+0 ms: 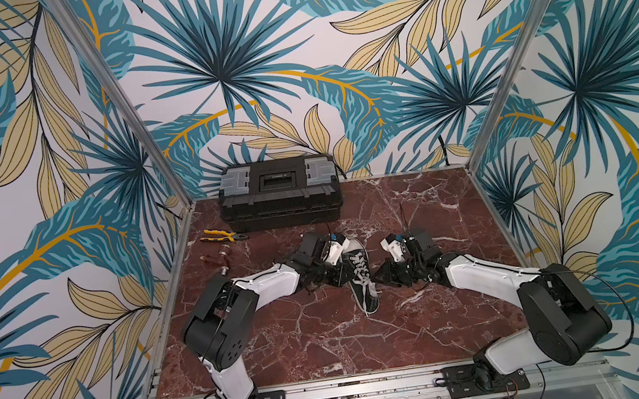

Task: Tie the shoes
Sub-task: Tie the shoelace on the shoe.

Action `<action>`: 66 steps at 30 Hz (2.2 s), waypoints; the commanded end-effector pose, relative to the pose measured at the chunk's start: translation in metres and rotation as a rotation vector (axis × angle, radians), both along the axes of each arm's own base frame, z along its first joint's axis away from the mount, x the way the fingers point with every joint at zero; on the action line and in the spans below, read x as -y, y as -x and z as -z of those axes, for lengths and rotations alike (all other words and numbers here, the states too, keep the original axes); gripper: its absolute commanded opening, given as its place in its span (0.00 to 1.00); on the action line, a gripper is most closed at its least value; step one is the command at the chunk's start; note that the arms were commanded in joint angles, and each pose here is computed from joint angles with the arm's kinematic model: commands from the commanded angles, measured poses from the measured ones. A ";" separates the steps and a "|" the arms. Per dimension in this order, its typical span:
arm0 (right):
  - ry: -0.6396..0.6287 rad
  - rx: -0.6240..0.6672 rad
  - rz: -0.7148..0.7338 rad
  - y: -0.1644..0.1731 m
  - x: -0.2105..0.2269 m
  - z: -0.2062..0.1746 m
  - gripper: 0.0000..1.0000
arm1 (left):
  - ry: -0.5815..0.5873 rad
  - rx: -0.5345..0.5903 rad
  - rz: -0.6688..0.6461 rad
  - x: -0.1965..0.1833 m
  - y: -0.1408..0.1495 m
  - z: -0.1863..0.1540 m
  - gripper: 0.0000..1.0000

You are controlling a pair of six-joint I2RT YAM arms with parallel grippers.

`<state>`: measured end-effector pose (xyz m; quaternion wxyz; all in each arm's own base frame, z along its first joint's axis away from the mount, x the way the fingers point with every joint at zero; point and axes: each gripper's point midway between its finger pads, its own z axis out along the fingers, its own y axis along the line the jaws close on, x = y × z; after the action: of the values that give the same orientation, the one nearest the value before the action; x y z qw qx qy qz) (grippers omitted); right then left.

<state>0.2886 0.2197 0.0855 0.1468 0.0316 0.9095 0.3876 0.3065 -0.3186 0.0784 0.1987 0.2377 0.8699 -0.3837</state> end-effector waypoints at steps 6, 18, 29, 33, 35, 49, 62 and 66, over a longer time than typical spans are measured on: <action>0.187 0.016 0.026 0.008 0.023 0.007 0.00 | 0.011 0.022 0.026 -0.001 0.007 -0.012 0.00; 0.511 0.051 0.114 0.011 0.052 0.014 0.00 | 0.039 0.022 0.041 0.001 0.010 -0.013 0.00; 0.462 0.061 0.066 0.014 0.033 0.014 0.04 | 0.036 0.015 0.050 0.002 0.011 -0.010 0.00; 0.450 0.129 -0.039 0.012 0.024 0.005 0.18 | 0.040 0.011 0.053 0.003 0.010 -0.010 0.00; 0.442 0.154 -0.095 0.011 0.020 0.001 0.23 | 0.042 0.009 0.056 0.003 0.011 -0.010 0.00; 0.432 0.130 -0.304 0.017 0.010 0.017 0.30 | 0.041 0.014 0.062 0.004 0.010 -0.012 0.00; 0.451 0.101 -0.328 0.016 0.009 0.028 0.16 | 0.035 0.014 0.064 0.003 0.010 -0.011 0.00; 0.468 0.099 -0.310 0.016 0.013 0.029 0.08 | 0.034 0.014 0.064 0.003 0.011 -0.012 0.00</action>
<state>0.2733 0.2103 0.0570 0.1372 -0.1660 0.9572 0.1931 0.2994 -0.3219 0.0869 0.1967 0.2566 0.8574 -0.4003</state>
